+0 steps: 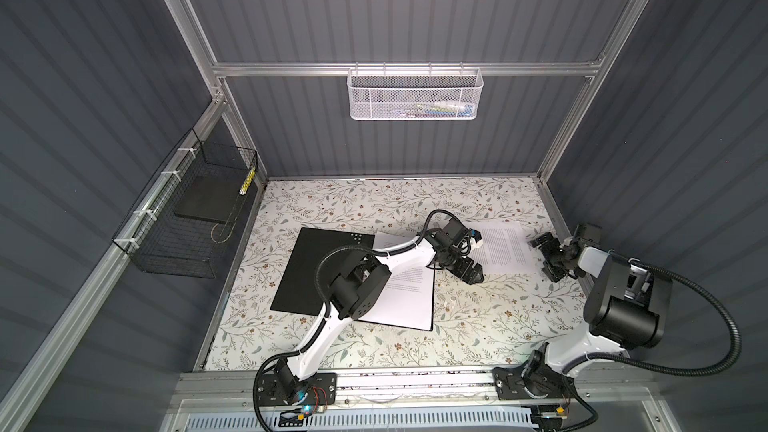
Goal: Put the files into the folder
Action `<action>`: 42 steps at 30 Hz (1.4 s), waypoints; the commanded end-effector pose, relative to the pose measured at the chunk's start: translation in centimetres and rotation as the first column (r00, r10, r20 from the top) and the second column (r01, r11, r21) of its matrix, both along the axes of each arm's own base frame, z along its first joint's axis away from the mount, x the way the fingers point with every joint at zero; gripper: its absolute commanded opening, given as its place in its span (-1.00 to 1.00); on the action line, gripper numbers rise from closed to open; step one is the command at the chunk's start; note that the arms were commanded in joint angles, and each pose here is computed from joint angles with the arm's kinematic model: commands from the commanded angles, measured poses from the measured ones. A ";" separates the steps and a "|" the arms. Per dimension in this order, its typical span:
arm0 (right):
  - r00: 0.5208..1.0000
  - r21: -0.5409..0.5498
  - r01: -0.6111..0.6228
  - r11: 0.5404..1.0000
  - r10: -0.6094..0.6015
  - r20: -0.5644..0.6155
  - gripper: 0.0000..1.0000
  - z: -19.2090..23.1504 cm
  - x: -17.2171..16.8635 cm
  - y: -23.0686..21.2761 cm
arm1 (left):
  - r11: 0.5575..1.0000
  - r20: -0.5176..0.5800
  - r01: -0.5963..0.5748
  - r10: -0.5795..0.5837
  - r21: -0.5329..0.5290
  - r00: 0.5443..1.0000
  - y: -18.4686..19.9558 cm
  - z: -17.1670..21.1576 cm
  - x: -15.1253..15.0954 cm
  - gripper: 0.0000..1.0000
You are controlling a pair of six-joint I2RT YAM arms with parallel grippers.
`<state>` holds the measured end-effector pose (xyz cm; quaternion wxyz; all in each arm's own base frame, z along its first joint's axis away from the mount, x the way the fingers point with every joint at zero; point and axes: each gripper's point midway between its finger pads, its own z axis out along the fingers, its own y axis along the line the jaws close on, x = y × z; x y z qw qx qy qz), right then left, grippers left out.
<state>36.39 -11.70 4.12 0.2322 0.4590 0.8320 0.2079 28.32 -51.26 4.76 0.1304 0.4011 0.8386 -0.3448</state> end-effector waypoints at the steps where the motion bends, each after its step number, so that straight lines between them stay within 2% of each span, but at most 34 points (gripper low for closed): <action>1: 0.999 0.044 -0.015 0.999 0.017 -0.039 0.98 -1.1 -0.3 0.5 | 0.988 -0.111 -0.003 0.020 0.151 0.994 2.9 -4.8 -2.0 0.84; 7: 0.997 0.061 -0.011 0.998 0.015 -0.071 0.98 -1.5 -0.2 0.4 | 0.988 -0.105 0.007 0.010 0.152 0.994 2.9 -4.8 -2.0 0.84; 16: 0.989 0.055 0.000 0.998 0.008 -0.146 0.98 -1.9 -3.0 1.3 | 0.990 -0.116 0.015 0.001 0.139 0.993 2.6 -4.9 -2.1 0.85; 29: 0.985 0.098 -0.067 0.993 0.081 -0.153 0.97 -2.1 -1.5 4.1 | 0.993 -0.143 0.027 -0.010 0.113 0.990 2.0 -4.8 -2.4 0.86; 42: 0.985 0.203 -0.121 0.972 0.144 -0.098 0.98 -2.2 -0.5 8.3 | 0.990 -0.176 0.078 -0.057 0.114 0.983 0.9 -5.9 -4.4 0.86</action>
